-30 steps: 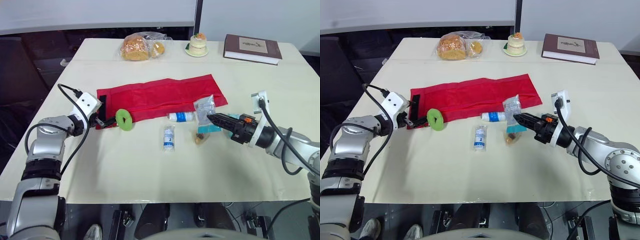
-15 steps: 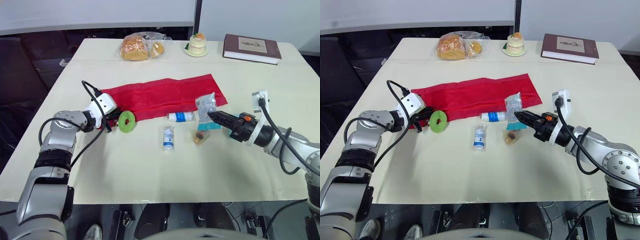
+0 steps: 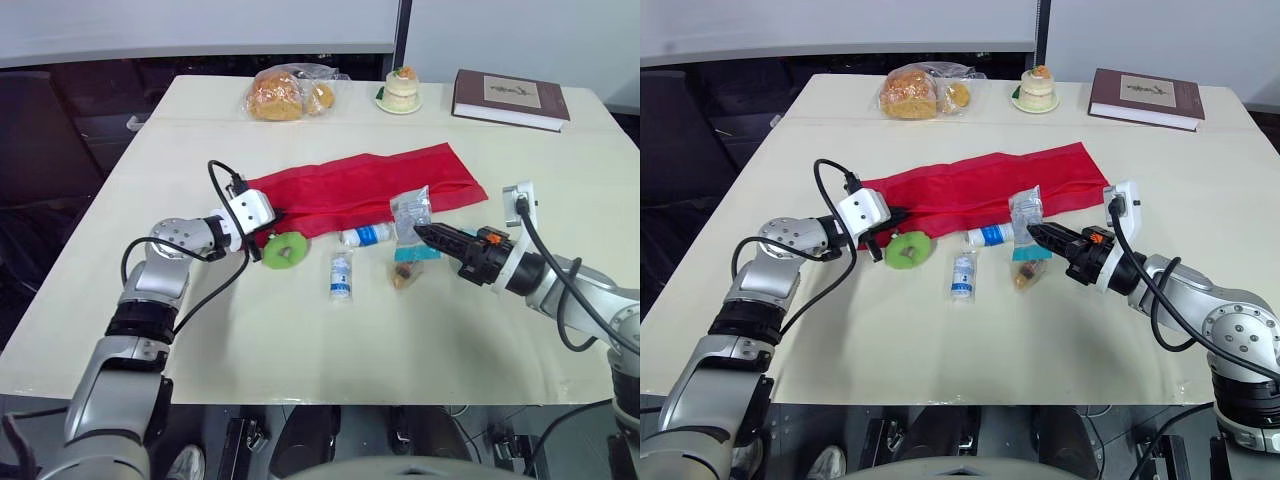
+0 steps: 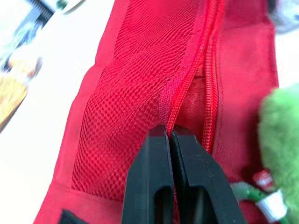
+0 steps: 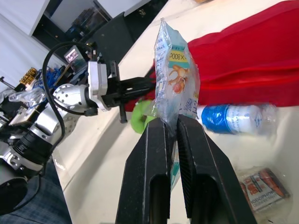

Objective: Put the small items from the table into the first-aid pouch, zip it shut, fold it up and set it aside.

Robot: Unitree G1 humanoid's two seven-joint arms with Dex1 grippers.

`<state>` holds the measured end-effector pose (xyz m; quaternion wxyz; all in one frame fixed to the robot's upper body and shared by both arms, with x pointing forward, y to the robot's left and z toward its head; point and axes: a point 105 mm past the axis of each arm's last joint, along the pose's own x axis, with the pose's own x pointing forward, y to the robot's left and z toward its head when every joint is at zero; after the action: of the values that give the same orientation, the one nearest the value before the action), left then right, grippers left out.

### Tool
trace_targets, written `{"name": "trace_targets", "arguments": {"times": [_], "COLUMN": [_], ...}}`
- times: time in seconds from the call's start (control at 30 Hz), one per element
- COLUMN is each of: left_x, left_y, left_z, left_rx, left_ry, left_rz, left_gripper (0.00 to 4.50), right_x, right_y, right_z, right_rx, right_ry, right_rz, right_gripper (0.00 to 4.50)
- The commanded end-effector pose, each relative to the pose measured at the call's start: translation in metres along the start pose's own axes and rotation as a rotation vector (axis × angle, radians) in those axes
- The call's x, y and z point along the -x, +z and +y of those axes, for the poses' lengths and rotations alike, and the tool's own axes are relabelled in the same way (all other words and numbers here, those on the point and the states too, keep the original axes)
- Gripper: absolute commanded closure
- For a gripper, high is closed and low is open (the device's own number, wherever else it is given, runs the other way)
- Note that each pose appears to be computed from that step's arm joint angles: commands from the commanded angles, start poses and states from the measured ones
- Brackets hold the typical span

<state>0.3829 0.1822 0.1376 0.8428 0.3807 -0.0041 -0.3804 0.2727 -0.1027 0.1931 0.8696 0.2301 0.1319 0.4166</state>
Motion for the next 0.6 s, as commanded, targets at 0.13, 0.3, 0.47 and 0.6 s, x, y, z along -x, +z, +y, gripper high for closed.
{"name": "trace_targets", "arguments": {"times": [0.13,0.3,0.47,0.6], "left_x": [-0.032,-0.049,-0.067,-0.070], "left_y": [0.044,0.053,0.072,0.075], "left_z": [-0.012,-0.013,-0.029,-0.038], "left_rx": [-0.063,-0.067,-0.127,-0.144], "left_ry": [-0.070,-0.117,-0.232,-0.297], "left_rz": [-0.158,-0.197,-0.269,-0.299], "left_gripper": [4.39,4.39,4.39,4.39], "right_x": [-0.002,-0.009,-0.015,-0.015], "right_y": [0.006,-0.002,-0.004,-0.003], "right_z": [0.009,0.011,0.012,0.011], "right_rx": [0.023,0.015,0.013,0.007], "right_ry": [0.025,0.037,0.043,0.031], "right_rz": [-0.029,-0.003,-0.001,-0.011], "right_gripper": [4.50,4.50,4.50,4.50]}}
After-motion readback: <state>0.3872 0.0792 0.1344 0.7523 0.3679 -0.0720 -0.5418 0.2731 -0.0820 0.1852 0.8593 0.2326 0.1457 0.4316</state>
